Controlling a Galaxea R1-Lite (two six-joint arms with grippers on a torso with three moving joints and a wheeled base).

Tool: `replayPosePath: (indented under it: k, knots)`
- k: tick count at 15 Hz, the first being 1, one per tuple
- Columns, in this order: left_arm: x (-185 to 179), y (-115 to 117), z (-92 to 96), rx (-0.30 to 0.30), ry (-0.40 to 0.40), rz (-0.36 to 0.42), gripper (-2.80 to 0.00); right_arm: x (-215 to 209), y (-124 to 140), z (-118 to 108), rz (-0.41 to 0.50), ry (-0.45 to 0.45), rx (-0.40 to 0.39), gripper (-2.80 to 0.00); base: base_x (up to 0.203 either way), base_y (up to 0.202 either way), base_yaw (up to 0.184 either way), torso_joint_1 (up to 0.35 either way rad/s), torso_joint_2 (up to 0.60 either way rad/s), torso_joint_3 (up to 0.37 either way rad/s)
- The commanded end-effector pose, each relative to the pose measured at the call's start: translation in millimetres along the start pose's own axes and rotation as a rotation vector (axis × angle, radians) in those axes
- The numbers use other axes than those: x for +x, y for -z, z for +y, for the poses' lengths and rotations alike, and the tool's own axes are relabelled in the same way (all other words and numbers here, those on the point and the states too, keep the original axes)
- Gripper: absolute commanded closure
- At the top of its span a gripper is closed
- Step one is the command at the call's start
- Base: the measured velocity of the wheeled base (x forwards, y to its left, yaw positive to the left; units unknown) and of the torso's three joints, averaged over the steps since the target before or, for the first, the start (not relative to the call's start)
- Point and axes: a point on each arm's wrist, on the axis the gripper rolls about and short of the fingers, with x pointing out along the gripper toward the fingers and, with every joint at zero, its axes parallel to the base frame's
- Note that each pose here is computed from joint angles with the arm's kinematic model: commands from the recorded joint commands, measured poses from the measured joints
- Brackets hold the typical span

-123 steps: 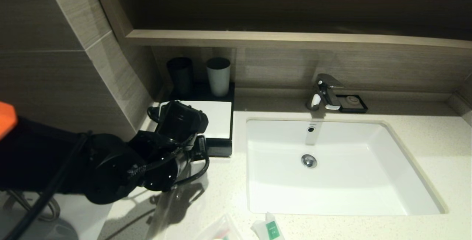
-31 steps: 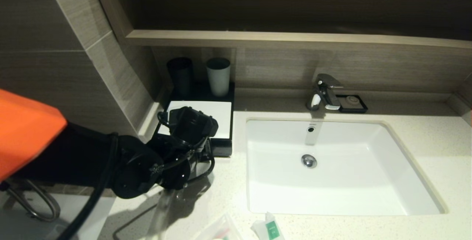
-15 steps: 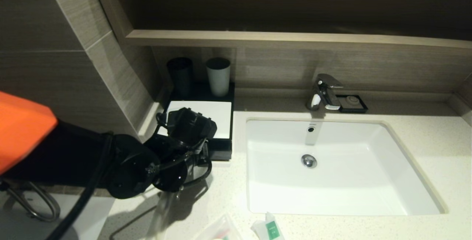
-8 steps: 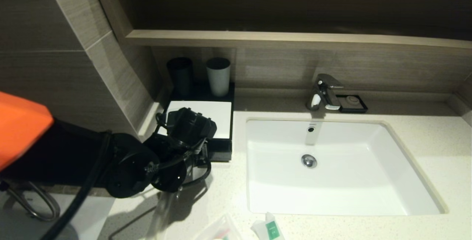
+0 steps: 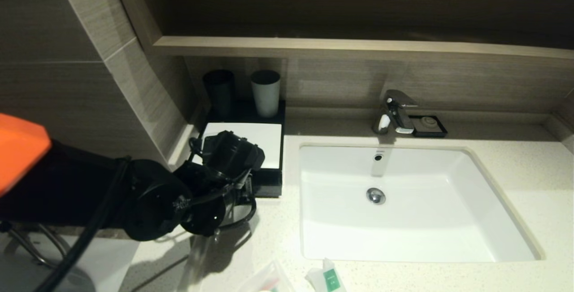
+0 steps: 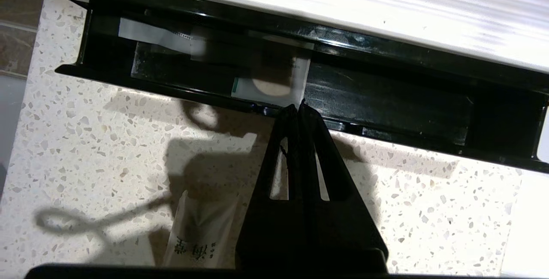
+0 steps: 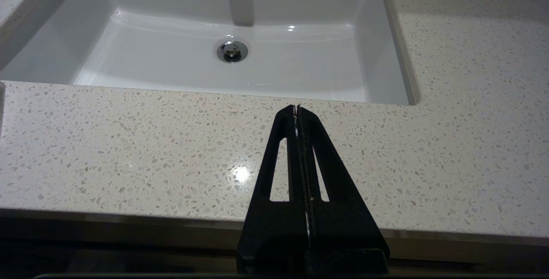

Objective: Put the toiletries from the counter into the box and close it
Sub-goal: Open the drawer

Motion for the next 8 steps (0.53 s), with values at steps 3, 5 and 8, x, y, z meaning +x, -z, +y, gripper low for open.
replayPosePath:
  k: [3, 5, 8]
  knots:
    - [-4.7, 2.3, -2.2, 0.015, 0.0, 0.016, 0.0, 0.0, 0.1, 0.0, 0.0, 0.0, -0.001, 0.0, 0.0, 0.0, 0.0, 0.0, 0.0, 0.0]
    - [-5.2, 3.9, -2.7, 0.023, -0.001, 0.024, 0.0, 0.0, 0.1, 0.0, 0.0, 0.0, -0.001, 0.0, 0.0, 0.0, 0.0, 0.0, 0.0, 0.0]
    - [-10.9, -1.7, -0.9, 0.007, 0.009, 0.005, 0.0, 0.0, 0.1, 0.0, 0.0, 0.0, -0.001, 0.0, 0.0, 0.0, 0.0, 0.0, 0.0, 0.0]
